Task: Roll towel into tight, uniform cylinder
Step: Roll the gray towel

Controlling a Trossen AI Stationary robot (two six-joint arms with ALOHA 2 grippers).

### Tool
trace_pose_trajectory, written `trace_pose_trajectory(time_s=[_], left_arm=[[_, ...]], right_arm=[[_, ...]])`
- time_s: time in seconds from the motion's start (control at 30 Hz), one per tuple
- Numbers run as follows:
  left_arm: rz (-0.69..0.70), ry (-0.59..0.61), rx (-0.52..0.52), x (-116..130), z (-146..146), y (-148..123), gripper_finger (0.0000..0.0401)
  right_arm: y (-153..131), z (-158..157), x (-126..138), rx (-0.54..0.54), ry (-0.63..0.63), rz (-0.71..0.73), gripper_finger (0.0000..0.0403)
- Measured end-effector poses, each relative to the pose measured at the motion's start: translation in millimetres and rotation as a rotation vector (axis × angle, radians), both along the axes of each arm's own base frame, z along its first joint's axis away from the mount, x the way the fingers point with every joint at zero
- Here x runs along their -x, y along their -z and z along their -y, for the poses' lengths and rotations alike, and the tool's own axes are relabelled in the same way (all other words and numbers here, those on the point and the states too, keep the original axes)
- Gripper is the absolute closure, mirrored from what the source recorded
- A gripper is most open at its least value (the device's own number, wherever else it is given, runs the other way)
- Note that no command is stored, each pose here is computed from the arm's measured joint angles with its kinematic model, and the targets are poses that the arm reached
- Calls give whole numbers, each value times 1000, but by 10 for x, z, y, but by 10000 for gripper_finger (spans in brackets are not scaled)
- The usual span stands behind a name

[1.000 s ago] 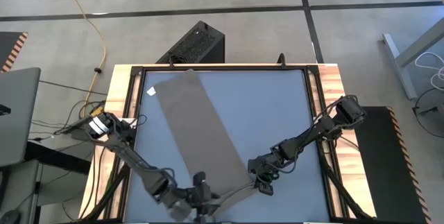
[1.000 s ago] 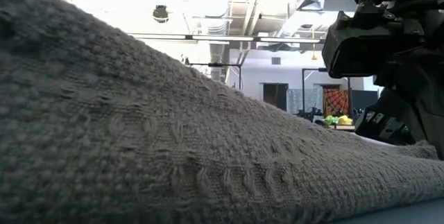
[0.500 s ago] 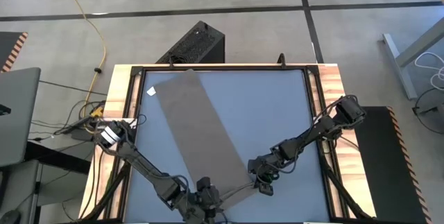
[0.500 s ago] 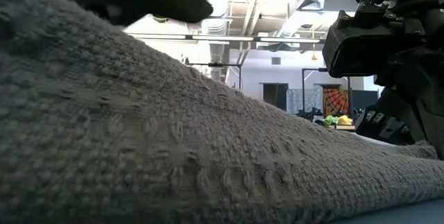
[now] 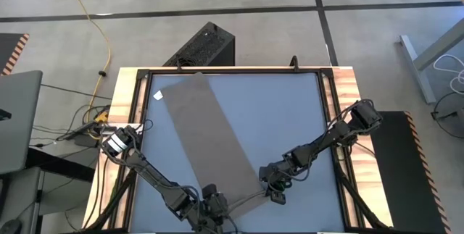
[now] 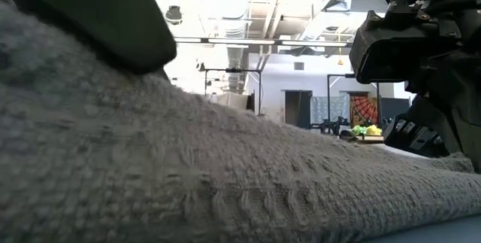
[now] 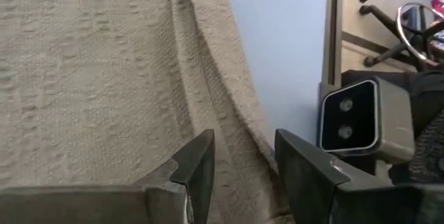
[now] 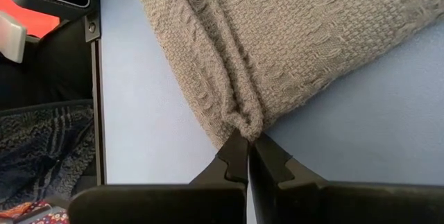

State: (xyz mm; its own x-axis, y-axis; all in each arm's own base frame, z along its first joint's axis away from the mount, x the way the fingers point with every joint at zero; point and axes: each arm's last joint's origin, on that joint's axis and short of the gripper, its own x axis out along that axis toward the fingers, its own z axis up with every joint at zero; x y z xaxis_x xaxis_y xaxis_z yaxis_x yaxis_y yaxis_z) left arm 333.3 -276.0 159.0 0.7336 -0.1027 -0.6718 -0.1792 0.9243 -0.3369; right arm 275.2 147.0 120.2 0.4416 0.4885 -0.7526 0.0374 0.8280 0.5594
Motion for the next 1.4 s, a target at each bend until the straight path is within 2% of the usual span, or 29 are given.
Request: trace_pose_trajectory(time_s=[0.23,0.5,0.6,0.7,0.8,1.4], left_arm=[[-43,-20,-28,8,-37,76,283],[-68,22,35,-56,4,237,368],[-90,32,44,-40,15,263,395],[-102,23,52,-22,27,272,397],[-103,25,56,2,54,272,400],[-100,71,83,12,99,257,401]], right_arm=[[0,0,0,-3,5,-3,382],[-5,-2,-6,-19,-13,1,365],[-9,-6,-9,-41,15,-13,355],[-11,24,-26,-82,60,-49,349],[-15,45,-34,-123,30,-70,347],[-190,20,-4,-166,9,-28,346]])
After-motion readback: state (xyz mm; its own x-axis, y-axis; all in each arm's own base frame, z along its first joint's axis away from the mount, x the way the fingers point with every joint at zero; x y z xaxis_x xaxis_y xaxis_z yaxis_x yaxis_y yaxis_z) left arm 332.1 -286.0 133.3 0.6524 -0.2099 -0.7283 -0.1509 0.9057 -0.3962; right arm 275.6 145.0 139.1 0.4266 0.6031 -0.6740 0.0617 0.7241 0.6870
